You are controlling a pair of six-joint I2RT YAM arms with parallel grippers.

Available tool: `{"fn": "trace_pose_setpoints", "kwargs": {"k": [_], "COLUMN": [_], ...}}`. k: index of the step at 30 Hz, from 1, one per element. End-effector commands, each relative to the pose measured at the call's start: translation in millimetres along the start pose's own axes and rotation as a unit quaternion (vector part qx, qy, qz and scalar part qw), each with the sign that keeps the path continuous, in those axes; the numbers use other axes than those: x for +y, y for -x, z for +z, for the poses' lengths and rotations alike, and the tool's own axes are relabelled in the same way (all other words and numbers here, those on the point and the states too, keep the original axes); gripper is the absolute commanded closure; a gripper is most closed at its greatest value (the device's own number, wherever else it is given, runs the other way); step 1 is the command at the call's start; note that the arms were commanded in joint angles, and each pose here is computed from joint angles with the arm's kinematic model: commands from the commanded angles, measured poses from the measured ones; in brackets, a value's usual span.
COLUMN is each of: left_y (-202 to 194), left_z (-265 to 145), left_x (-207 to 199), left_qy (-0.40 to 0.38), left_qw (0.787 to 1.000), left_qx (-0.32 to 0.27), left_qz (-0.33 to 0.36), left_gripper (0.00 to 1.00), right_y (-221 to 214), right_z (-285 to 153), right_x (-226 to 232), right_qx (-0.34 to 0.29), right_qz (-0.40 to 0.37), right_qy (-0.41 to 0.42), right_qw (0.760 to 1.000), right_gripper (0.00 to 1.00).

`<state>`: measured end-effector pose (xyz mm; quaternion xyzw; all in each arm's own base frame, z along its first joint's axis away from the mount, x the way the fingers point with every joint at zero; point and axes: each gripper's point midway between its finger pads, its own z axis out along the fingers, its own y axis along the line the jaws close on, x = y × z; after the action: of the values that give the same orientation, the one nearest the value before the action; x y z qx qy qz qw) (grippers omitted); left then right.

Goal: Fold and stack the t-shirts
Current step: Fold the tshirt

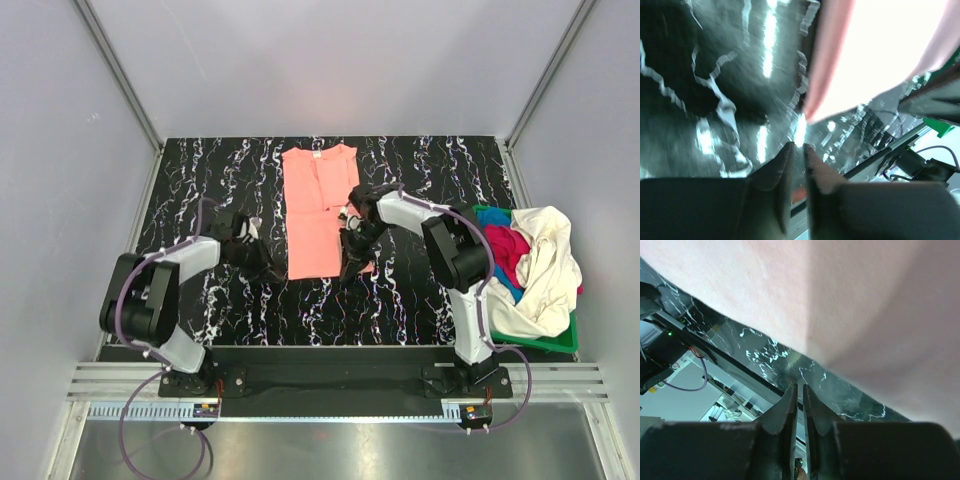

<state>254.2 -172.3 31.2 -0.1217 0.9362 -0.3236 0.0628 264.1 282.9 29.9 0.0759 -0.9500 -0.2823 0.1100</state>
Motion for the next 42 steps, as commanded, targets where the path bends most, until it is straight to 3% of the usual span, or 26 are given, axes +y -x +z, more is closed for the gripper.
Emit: {"fn": "trace_pose_setpoints", "kwargs": {"k": [1, 3, 7, 13, 16, 18, 19, 20, 21, 23, 26, 33, 37, 42], "left_y": [12, 20, 34, 40, 33, 30, 30, 34, 28, 27, 17, 10, 10, 9], "left_z": [-28, -33, -12, 34, 34, 16, 7, -11, -18, -34, -31, -9, -8, -15], "left_x": [-30, -54, -71, -33, -17, -19, -23, -32, -30, -38, -35, -12, -9, -2], "left_qy": [-0.017, -0.051, -0.094, -0.038, -0.008, 0.0, 0.001, -0.003, 0.002, -0.006, -0.009, 0.001, 0.002, 0.027], "left_qw": [0.997, 0.994, 0.993, 0.999, 0.999, 0.998, 0.997, 0.993, 0.993, 0.991, 0.993, 0.993, 0.991, 0.989], "left_qx": [-0.053, -0.071, -0.057, -0.026, -0.023, -0.049, -0.063, -0.095, -0.098, -0.124, -0.112, -0.11, -0.114, -0.121], "left_qz": [0.05, 0.072, 0.05, 0.028, 0.033, 0.045, 0.052, 0.064, 0.061, 0.055, 0.019, -0.052, -0.069, -0.079], "left_gripper": [0.75, 0.68, 0.68, 0.7, 0.71, 0.56, 0.5, 0.38, 0.34, 0.3, 0.3, 0.36, 0.36, 0.35], "right_y": [3, 4, 10, 4, 2, -1, 4, 0, 0, 5, 13, 26, 23, 22], "right_z": [-27, -25, -24, -33, -49, -64, -68, -70, -69, -62, -49, -22, -15, -13], "right_x": [-2, -10, -38, -66, -60, -56, -54, -52, -52, -52, -54, -61, -67, -82], "right_qx": [-0.025, -0.021, -0.024, -0.035, -0.062, -0.096, -0.116, -0.126, -0.131, -0.147, -0.157, -0.182, -0.179, -0.195], "right_qz": [-0.005, 0.0, 0.021, 0.046, 0.036, 0.037, 0.034, 0.053, 0.06, 0.085, 0.119, 0.182, 0.223, 0.246], "right_qy": [0.019, 0.02, 0.011, -0.004, -0.008, -0.014, -0.01, -0.002, 0.006, 0.029, 0.054, 0.101, 0.097, 0.06], "right_qw": [0.999, 1.0, 0.999, 0.998, 0.997, 0.995, 0.993, 0.991, 0.99, 0.985, 0.979, 0.961, 0.953, 0.948], "right_gripper": [0.84, 0.84, 0.84, 0.76, 0.68, 0.49, 0.42, 0.37, 0.32, 0.3, 0.31, 0.46, 0.56, 0.56]}}
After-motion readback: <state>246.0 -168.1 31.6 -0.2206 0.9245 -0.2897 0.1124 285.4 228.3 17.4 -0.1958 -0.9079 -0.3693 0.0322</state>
